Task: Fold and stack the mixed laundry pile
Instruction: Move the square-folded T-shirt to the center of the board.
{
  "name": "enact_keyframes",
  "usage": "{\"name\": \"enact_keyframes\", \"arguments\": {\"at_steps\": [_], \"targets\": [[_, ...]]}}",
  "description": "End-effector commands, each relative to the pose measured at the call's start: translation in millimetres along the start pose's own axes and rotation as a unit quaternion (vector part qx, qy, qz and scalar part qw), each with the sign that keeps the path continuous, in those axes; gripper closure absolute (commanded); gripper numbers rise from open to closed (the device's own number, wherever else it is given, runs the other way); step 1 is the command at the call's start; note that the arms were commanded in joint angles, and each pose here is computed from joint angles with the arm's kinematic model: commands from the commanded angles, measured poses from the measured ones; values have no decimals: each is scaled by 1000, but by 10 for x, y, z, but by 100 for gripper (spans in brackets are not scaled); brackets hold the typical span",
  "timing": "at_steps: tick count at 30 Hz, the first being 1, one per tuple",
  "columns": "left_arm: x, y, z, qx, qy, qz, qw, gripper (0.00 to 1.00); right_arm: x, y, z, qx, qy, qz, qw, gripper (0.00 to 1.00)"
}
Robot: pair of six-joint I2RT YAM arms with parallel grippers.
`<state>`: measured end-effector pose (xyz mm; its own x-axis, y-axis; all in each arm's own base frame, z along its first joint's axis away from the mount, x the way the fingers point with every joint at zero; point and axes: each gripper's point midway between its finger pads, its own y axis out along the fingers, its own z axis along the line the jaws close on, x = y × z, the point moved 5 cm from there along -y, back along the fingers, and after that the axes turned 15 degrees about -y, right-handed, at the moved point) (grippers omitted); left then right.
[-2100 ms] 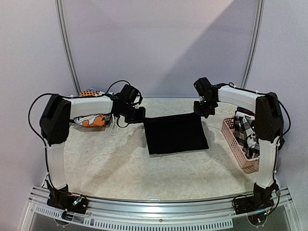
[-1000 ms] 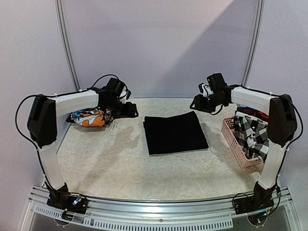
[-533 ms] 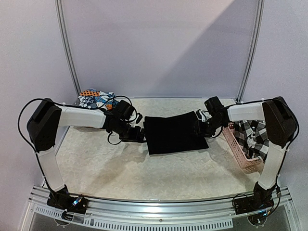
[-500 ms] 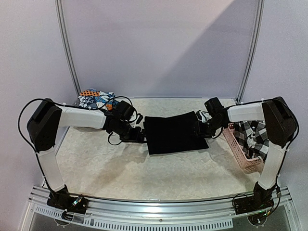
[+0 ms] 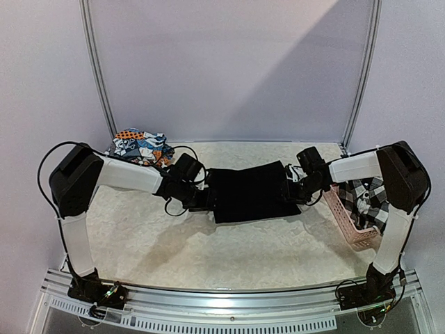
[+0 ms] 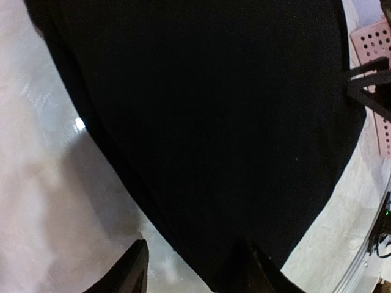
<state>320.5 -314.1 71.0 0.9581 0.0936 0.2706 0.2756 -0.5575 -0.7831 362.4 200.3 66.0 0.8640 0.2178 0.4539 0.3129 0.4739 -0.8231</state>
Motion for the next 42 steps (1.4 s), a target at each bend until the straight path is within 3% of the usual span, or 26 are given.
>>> {"name": "enact_keyframes", "arguments": {"at_steps": [1,6,11,19,28,30,34,36,38,42], "targets": [[-152,177,87,7,-7,17,1000,55,-332,135,-152,-32,24,47,998,49],[-211,225,88,6,-9,21,1000,66,-453,139,-179,-36,34,55,997,49],[-242,233,109,17,-9,21,1000,99,-623,138,-217,-43,49,63,996,50],[-571,69,132,47,26,22,998,100,-1153,73,-96,-35,96,74,992,53],[-1225,-266,229,83,57,42,994,99,-1816,-403,150,-79,84,75,991,52],[-1327,-359,180,81,68,40,994,90,-1876,-552,266,-62,80,59,993,51],[-1345,-665,25,88,103,8,991,42,-1763,-871,528,-9,61,7,998,48],[-1267,-831,-10,93,116,-25,989,27,-1665,-1036,588,-1,52,-22,998,44],[-1166,-964,-11,104,129,-60,984,21,-1543,-1206,629,-2,42,-56,998,39],[-980,-1090,-14,113,135,-115,978,22,-1312,-1406,722,-8,24,-87,996,36]]}}
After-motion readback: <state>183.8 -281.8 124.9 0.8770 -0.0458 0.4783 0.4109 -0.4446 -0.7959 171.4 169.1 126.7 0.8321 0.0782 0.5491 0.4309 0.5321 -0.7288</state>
